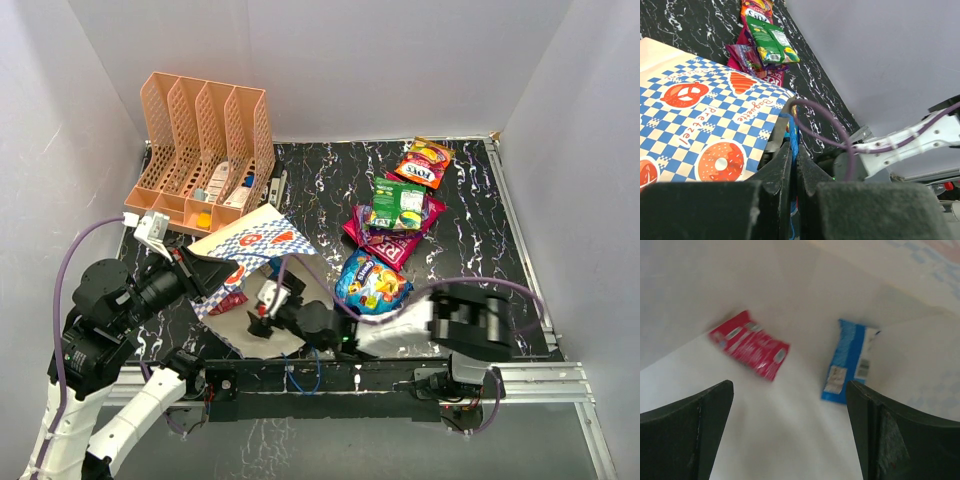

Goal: Take the snacks out of the paper bag

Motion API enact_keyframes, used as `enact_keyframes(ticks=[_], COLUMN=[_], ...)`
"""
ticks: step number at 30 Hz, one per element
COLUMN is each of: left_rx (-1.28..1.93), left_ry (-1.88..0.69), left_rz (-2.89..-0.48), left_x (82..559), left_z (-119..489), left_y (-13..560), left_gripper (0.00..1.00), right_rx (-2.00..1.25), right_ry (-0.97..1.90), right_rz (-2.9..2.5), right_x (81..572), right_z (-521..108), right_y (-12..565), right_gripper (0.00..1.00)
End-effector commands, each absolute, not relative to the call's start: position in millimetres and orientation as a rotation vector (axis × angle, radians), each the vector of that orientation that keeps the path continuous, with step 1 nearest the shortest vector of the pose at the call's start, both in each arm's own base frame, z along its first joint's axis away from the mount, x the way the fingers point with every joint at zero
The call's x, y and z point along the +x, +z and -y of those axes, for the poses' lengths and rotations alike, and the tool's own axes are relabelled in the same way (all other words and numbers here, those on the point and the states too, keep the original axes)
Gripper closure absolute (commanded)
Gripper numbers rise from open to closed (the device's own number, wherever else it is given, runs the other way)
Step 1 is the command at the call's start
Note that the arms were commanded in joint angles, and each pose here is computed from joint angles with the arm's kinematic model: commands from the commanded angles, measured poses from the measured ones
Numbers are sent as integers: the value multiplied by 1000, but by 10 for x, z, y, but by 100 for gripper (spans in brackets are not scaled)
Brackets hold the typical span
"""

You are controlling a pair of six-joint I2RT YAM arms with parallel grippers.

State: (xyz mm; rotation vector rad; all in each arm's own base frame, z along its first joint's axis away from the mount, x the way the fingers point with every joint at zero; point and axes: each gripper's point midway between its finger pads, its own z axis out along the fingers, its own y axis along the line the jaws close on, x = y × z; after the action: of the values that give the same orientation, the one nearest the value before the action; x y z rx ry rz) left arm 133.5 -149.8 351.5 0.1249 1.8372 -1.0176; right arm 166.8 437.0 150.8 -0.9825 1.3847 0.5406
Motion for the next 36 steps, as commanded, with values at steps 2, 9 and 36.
enact_keyframes(ticks=[2, 9, 36], left_rx=[145, 159, 179], left_ry=[-1075, -1091, -1102], left_rz=[-1785, -1775, -1770], left_x=[1304, 1276, 1228], left_z=[1558, 1572, 1577], left_y=[3658, 3685, 3723], left_gripper=[100, 100, 100], right_rx=[-640, -626, -640], right_ry=[255, 180, 274], right_rz=[-1239, -1245, -1534], right_x=[2273, 2666, 3277], right_z=[-4426, -4594, -4712], right_y=[1918, 1526, 672], right_gripper=[2, 2, 76])
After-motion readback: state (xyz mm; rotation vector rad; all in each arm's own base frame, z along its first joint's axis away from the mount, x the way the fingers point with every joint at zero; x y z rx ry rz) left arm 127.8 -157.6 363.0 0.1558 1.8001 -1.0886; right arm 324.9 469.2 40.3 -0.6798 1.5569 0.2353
